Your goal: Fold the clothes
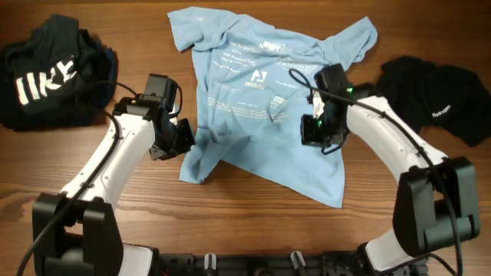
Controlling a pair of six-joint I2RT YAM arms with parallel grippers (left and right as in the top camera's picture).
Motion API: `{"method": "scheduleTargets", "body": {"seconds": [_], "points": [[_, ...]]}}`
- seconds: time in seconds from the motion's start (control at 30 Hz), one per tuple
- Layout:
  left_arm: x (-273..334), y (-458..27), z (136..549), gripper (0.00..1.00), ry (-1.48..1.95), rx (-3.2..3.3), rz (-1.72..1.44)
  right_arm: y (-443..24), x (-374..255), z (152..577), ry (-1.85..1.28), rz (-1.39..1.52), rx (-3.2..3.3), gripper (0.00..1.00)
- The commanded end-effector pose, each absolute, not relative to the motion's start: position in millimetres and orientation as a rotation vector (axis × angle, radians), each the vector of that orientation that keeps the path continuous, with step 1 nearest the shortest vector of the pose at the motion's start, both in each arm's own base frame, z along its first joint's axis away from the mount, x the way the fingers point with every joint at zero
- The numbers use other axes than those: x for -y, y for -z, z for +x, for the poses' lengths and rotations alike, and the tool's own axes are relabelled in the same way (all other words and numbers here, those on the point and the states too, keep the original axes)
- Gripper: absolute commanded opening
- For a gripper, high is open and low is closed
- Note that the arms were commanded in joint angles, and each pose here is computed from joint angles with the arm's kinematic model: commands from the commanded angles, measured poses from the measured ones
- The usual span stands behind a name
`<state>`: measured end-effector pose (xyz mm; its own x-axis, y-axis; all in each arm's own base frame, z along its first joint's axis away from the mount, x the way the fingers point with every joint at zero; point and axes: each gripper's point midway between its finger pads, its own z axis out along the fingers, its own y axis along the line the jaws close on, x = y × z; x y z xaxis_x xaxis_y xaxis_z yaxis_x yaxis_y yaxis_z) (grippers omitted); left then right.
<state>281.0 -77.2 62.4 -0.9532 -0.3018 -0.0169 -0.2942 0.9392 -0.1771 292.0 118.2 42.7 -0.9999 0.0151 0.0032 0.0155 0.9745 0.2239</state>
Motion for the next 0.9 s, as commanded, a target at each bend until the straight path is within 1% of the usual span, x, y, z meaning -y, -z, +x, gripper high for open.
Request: {"method": "scheduleTargets", "body": {"seconds": [0.0, 0.2, 0.37, 0.5, 0.63, 0.87], "points": [[77, -57, 282, 0.04, 0.28, -3.058, -0.467, -29, -117, 280, 0.37, -0.047, 3.09, 0.04], [79, -57, 288, 0.04, 0.29, -3.035, -0.424, -11, -113, 272, 0.365, -0.089, 3.09, 0.04], [79, -46, 288, 0.04, 0.302, -3.022, -0.412, -2, -108, 266, 0.354, -0.134, 3.08, 0.04], [83, -34, 285, 0.04, 0.331, -3.013, -0.401, -1, -106, 267, 0.337, -0.138, 3.089, 0.04], [98, -25, 285, 0.04, 0.432, -2.987, -0.325, 0, -105, 268, 0.329, -0.139, 3.095, 0.05], [116, -13, 282, 0.04, 0.465, -2.957, -0.221, 0, -105, 268, 0.328, -0.14, 3.093, 0.04]]}}
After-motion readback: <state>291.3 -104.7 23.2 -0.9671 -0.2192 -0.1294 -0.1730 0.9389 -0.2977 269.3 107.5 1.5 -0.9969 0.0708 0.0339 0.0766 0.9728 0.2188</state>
